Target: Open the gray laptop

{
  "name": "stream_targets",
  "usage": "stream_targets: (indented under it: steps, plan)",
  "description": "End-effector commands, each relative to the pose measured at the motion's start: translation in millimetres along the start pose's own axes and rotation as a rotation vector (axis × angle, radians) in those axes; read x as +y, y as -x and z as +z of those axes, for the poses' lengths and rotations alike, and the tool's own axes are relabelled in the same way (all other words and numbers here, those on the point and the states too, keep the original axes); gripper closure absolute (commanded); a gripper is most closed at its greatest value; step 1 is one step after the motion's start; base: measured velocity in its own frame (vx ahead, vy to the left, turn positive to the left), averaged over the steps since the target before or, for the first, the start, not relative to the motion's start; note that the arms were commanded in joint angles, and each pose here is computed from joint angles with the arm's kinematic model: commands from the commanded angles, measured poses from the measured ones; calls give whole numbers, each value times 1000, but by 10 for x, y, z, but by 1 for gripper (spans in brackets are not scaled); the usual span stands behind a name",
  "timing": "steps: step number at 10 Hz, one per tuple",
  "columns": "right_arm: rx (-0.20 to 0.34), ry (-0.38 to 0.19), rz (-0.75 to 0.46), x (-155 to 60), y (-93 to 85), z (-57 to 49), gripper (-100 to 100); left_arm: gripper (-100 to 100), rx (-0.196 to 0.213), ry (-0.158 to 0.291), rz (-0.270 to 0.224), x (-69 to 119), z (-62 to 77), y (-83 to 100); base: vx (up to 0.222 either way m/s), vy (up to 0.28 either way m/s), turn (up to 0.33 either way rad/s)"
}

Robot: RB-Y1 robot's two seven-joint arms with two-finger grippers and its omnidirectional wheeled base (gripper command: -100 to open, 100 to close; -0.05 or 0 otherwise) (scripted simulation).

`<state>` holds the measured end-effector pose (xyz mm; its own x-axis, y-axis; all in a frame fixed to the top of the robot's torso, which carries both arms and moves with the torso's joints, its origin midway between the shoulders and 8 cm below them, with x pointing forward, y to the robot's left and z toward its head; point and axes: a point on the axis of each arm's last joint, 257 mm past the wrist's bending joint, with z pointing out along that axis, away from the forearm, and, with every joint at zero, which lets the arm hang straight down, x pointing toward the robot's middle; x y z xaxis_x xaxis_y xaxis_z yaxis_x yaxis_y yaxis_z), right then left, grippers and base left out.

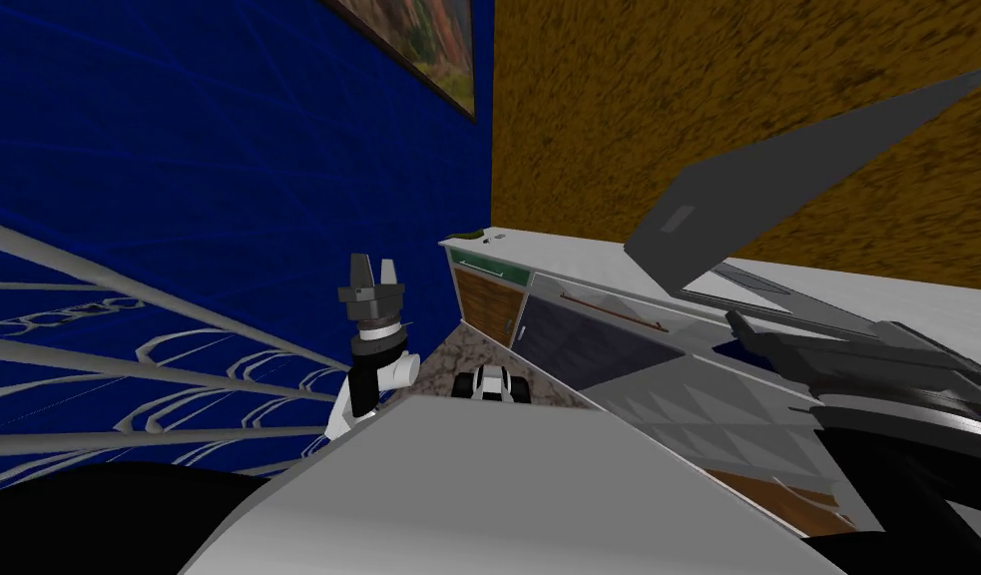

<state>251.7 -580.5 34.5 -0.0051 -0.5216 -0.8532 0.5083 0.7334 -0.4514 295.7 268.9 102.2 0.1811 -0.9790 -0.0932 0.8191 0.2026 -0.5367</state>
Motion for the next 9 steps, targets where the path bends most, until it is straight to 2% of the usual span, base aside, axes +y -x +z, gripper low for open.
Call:
stream_targets:
  steps: [1, 4, 9]
  plan:
    - [27, -50, -161, -266, -5, -5, -100, 0, 0, 0, 0, 0, 0, 0, 206, 127, -23]
    - [59, -93, -300, -497, -48, 11, -100, 0, 0, 0, 0, 0, 0, 0, 170, 151, -21]
    - [121, -142, -472, -776, -187, 32, -100, 0, 0, 0, 0, 0, 0, 0, 124, 92, -22]
